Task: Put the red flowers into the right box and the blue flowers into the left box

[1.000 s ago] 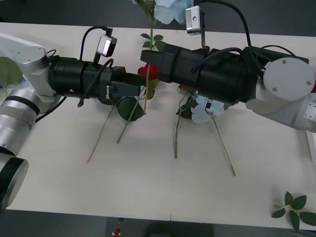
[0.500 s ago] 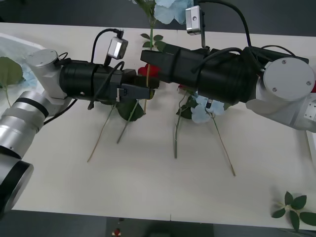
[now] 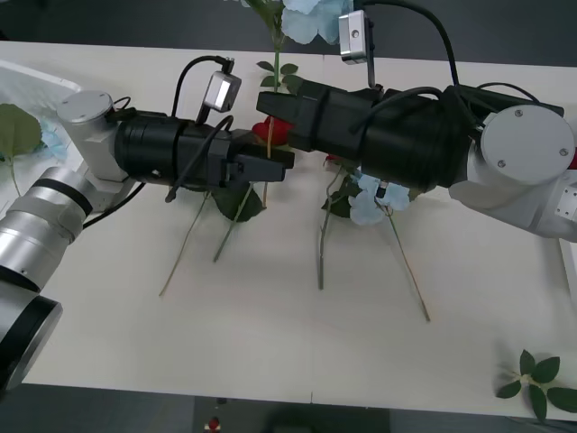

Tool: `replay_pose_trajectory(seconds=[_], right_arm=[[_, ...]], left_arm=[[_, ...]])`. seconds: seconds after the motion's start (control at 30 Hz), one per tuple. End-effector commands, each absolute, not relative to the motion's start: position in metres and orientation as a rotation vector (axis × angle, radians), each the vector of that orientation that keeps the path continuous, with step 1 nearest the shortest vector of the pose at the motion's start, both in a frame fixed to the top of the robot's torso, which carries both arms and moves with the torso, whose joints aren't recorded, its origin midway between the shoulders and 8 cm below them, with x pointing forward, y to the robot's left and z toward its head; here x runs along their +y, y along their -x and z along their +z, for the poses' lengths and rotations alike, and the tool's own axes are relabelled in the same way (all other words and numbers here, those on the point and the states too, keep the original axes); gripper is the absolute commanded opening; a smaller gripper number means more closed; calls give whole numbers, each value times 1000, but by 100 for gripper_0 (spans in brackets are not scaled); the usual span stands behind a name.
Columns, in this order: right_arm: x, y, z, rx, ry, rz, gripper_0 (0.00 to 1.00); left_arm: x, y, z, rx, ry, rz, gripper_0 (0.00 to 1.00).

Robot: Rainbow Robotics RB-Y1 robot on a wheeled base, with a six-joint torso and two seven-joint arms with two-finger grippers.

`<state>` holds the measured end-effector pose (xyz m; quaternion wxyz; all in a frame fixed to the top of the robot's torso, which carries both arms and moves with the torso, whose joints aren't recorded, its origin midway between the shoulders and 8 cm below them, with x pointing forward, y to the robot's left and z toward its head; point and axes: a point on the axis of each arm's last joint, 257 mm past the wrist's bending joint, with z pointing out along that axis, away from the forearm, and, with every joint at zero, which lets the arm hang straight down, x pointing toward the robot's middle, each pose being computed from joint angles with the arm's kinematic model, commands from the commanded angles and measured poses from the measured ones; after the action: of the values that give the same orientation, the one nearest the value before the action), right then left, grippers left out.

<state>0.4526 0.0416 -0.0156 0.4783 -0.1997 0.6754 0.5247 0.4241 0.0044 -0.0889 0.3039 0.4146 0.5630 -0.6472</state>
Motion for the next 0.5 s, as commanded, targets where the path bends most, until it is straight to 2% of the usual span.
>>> replay_pose_trajectory(seconds=[0.03, 0.5], right_arm=[[56, -440, 6, 1604, 525, 1315, 0], [56, -440, 6, 1604, 525, 1315, 0]], left_arm=[[1, -419, -78, 1428, -1124, -1708, 0], [1, -419, -77, 1425, -1125, -1711, 0]])
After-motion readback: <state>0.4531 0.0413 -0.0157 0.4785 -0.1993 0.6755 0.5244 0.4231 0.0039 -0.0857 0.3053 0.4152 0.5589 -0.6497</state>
